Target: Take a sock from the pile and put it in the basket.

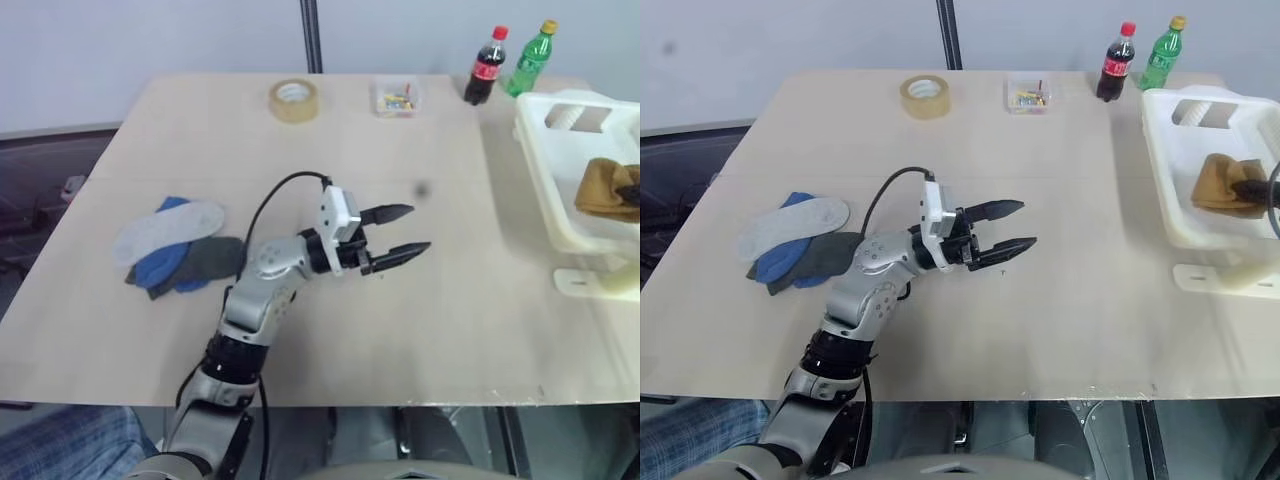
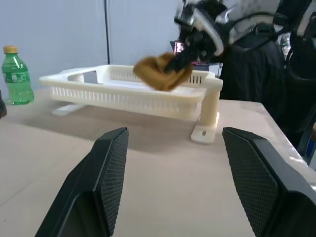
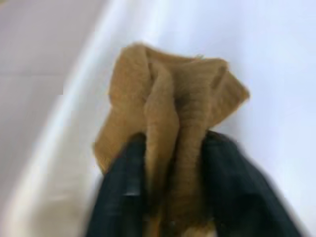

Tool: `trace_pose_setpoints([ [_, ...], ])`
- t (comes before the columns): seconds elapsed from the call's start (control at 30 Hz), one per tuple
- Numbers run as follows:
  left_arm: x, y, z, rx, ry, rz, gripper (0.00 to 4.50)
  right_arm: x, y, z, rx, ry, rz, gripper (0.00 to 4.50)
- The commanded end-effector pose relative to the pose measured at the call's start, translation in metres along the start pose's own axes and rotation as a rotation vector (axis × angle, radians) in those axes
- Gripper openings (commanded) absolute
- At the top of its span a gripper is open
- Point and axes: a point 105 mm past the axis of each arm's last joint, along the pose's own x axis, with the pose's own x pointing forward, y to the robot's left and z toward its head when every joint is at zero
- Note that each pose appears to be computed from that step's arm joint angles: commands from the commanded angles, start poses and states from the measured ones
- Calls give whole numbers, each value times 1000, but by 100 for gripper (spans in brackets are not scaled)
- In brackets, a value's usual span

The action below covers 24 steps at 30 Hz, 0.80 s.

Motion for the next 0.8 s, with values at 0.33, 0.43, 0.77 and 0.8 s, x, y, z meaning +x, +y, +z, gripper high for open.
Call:
trace_pose_setpoints([
  [0.33, -6, -1, 11, 31, -28, 34, 325, 3, -13, 35, -545, -292, -229, 449],
  [0.43, -13, 5, 8, 24, -5, 82, 325, 4, 25, 52, -473, -480, -51, 449],
  [0.77, -49, 24, -5, 57, 143, 299, 325, 6, 168, -25, -349, -484, 552, 449],
  [0.8, -53, 24, -6, 63, 154, 314, 325, 6, 176, -35, -350, -474, 575, 449],
])
